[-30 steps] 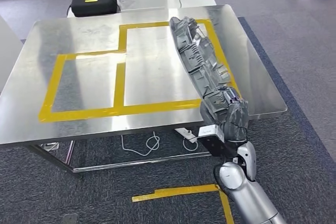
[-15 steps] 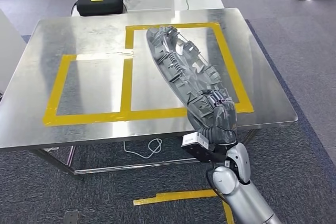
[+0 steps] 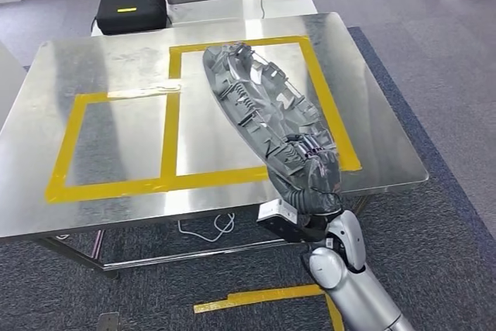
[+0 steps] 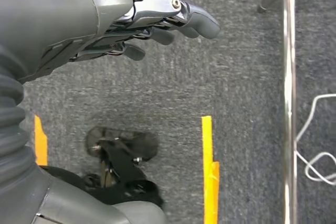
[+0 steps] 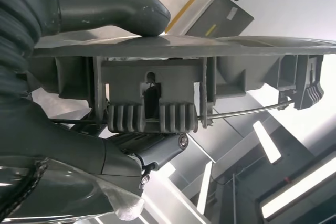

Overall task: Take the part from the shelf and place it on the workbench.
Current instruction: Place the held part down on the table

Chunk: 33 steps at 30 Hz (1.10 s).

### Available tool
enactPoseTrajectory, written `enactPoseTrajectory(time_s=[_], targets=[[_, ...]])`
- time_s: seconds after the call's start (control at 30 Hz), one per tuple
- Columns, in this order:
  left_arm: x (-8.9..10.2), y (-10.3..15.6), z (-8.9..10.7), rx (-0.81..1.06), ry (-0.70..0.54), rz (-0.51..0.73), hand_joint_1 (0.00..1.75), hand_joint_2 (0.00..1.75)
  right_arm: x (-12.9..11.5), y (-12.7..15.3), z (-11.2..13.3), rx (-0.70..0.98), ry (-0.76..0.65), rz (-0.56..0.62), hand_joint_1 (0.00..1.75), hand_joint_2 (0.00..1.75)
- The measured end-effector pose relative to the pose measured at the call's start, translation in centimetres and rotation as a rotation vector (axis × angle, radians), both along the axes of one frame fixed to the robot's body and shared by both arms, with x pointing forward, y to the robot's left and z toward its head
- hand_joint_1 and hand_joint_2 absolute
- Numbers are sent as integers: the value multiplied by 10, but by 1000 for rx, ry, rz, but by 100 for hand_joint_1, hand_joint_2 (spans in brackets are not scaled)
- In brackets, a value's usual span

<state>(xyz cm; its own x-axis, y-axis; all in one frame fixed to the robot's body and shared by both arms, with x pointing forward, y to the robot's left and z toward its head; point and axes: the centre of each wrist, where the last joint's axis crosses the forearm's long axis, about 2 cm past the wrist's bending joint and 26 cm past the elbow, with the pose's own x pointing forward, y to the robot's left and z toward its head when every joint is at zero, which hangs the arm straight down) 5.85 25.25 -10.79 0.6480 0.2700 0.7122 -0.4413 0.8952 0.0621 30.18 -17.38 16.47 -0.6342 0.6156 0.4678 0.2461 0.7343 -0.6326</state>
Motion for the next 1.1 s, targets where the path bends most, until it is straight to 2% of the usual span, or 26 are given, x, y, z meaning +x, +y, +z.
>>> enactPoseTrajectory(time_s=[0.83, 1.0, 1.1], targets=[[10, -11, 3, 4, -29, -42, 0, 175, -1, 8, -1, -80, 9, -2, 175, 175], [11, -14, 3, 8, -42, -75, 0, 175, 0, 10, -4, -141, 41, 0, 175, 175], [15, -15, 4, 7, -53, -106, 0, 175, 5, 15, -3, -246, 67, 11, 175, 175]])
